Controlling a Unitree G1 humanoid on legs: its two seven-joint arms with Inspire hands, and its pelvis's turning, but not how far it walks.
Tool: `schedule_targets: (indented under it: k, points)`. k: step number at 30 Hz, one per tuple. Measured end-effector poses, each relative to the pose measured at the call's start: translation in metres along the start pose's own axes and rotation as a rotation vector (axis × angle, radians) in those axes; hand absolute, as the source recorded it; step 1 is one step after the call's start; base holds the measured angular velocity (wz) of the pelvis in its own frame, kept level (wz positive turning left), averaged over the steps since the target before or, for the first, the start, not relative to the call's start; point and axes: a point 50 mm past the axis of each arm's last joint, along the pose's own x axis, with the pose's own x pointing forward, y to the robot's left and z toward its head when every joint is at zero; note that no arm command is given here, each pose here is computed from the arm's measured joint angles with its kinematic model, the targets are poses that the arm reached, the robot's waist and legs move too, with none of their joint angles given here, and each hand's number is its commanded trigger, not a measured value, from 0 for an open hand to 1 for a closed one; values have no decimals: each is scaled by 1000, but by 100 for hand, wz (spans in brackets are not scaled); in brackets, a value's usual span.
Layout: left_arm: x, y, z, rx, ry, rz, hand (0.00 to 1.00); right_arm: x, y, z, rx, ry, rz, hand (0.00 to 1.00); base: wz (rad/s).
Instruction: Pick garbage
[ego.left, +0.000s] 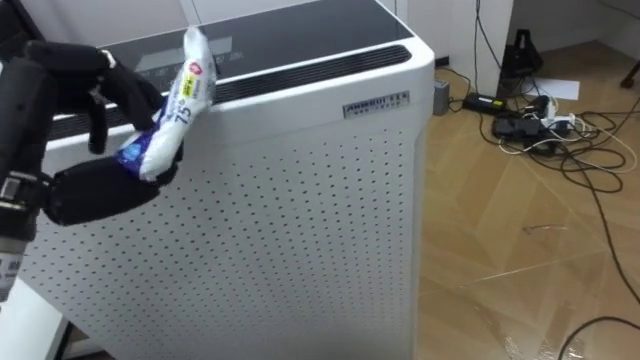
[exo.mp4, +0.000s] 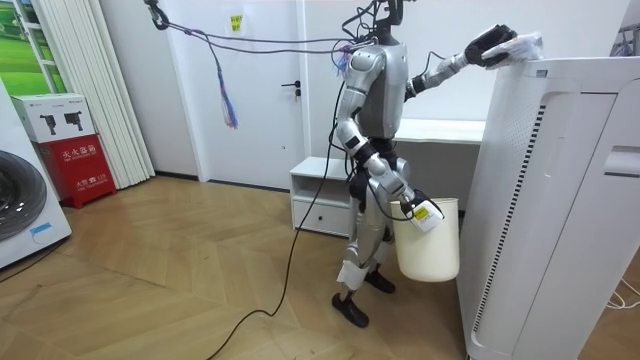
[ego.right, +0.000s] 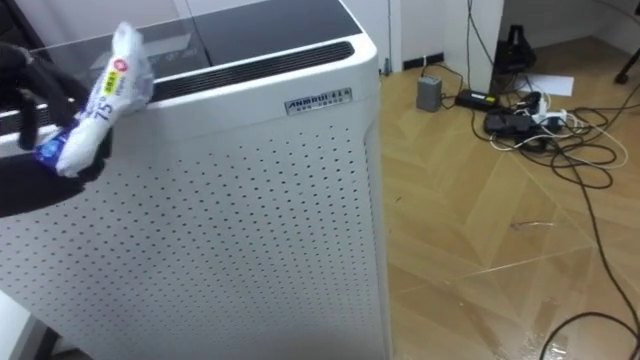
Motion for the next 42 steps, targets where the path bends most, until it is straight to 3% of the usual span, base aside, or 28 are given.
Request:
schedule_targets:
  k: [8, 13, 21, 30, 38, 42]
  points:
    - [-2, -33, 3, -390, -55, -228, 100, 3, 5, 2, 3, -8, 12, 100, 0]
    - [-3, -42, 5, -476, -78, -330, 100, 4, 6, 3, 8, -12, 15, 100, 2]
    - [-11, -55, 1, -527, -41, -386, 100, 5, 7, 3, -2, -8, 14, 100, -3]
    - [-34, -105, -52, -696, 235, -456, 100, 30, 5, 22, -55, -6, 28, 100, -2]
    - [-71, -157, -100, -744, 547, -547, 100, 55, 2, 49, -54, -28, -1, 100, 0]
    - [-84, -170, -111, -772, 631, -562, 100, 63, 0, 62, -41, -40, -4, 100, 0]
